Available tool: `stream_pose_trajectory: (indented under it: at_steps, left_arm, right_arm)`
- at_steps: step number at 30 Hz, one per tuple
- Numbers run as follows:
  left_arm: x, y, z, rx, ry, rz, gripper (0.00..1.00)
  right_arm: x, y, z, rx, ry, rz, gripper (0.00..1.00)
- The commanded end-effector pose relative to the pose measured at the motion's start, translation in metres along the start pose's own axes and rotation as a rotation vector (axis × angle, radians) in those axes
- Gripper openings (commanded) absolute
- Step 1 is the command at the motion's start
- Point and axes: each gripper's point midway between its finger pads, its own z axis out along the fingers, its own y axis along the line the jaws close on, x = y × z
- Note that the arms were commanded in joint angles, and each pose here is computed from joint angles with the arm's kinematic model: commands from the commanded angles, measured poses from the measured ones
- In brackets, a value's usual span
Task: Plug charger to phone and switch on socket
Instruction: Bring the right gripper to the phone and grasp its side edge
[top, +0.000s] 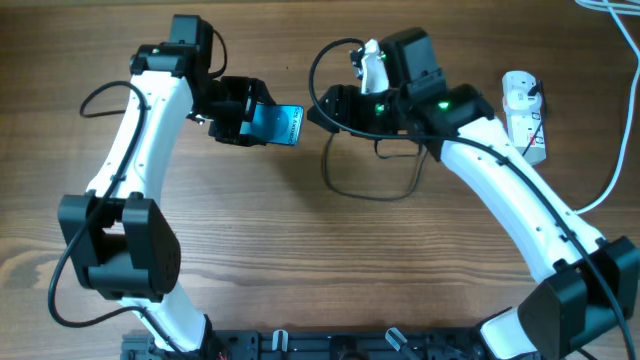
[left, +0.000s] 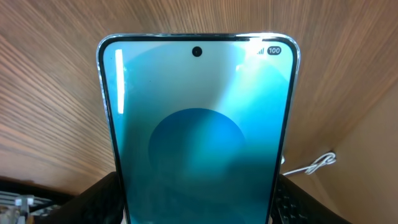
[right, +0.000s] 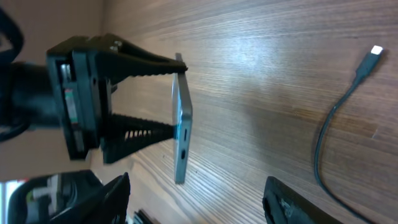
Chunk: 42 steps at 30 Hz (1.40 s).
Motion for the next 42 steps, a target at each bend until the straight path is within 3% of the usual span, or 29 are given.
stream_pose_trajectory:
  at_steps: [1, 11, 20, 25, 30, 42]
  left_arm:
    - [0.016, -0.010, -0.016, 0.054, -0.003, 0.000, 0.04]
    - [0.018, -0.010, -0.015, 0.051, -0.001, 0.006, 0.04]
    - [0.018, -0.010, -0.015, 0.051, -0.001, 0.006, 0.04]
    - [0.018, -0.010, -0.015, 0.051, -0.001, 0.006, 0.05]
    - [0.018, -0.010, -0.015, 0.051, -0.001, 0.006, 0.05]
    - [0.018, -0.010, -0.015, 0.051, -0.001, 0.006, 0.05]
  right_arm:
    - [-0.010, 0.009, 0.006, 0.012, -0.052, 0.022, 0.68]
    - [0.008, 0.008, 0.056, 0.023, 0.015, 0.029, 0.63]
    - [0.017, 0.010, 0.088, 0.004, 0.046, 0.027, 0.50]
    - [0.014, 0.013, 0.092, -0.010, 0.032, 0.015, 0.46]
    - [0.011, 0.016, 0.092, -0.020, 0.021, 0.008, 0.34]
    - [0.012, 0.017, 0.092, -0.025, 0.027, 0.009, 0.22]
